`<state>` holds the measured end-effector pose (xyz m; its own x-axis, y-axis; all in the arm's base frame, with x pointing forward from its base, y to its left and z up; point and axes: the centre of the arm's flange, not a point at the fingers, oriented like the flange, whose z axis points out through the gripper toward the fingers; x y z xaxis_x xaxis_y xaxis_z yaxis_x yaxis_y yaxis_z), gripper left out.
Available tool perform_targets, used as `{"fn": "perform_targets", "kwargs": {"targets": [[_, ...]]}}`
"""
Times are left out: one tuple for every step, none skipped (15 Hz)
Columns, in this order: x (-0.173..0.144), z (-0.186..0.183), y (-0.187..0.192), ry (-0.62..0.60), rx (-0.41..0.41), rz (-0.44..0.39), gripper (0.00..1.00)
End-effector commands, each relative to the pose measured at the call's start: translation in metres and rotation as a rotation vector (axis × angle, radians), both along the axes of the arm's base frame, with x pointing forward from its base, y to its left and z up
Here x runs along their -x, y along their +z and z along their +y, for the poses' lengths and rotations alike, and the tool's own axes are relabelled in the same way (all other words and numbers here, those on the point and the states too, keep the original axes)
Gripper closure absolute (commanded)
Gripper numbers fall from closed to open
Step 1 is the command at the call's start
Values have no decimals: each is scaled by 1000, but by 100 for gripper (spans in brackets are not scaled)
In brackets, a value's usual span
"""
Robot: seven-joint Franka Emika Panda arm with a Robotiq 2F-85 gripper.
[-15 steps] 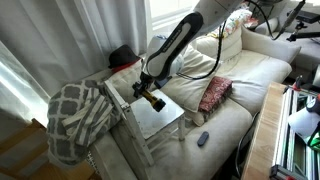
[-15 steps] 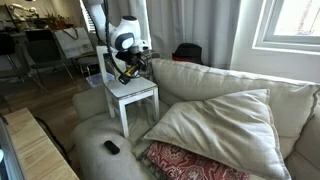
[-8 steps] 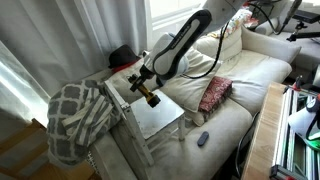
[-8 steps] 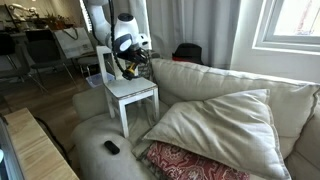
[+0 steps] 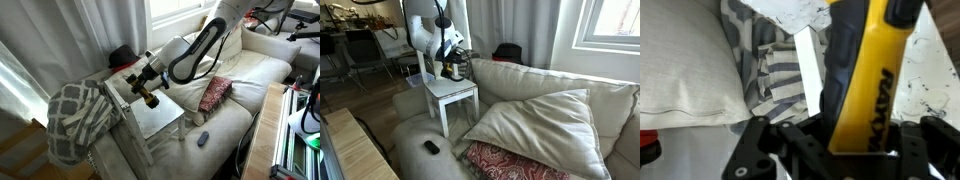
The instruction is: Put the torch upright
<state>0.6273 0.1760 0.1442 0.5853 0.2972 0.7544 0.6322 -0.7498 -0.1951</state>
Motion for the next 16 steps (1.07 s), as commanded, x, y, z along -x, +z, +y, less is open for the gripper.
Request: {"fn": "perform_targets", "kwargs": {"targets": [[3, -2, -2, 11, -10, -4, 80], [3, -4, -4, 16, -16, -7, 80], [4, -5, -5, 19, -19, -10, 80], [4, -5, -6, 20, -20, -11, 80], [4, -4, -5, 22, -22, -11, 80], [4, -3, -5, 23, -24, -12, 80], [4, -2, -4, 24, -25, -13, 95], [4, -8, -7, 38, -36, -37, 95], [7, -12, -9, 62, -50, -54, 95], [10, -15, -11, 78, -75, -69, 95], [13, -18, -14, 97, -79, -89, 95], [15, -21, -16, 112, -96, -108, 95], [17, -24, -16, 123, -113, -140, 95], [21, -28, -17, 154, -120, -177, 95], [24, -30, -18, 170, -158, -198, 95], [27, -33, -22, 182, -168, -222, 95]]}}
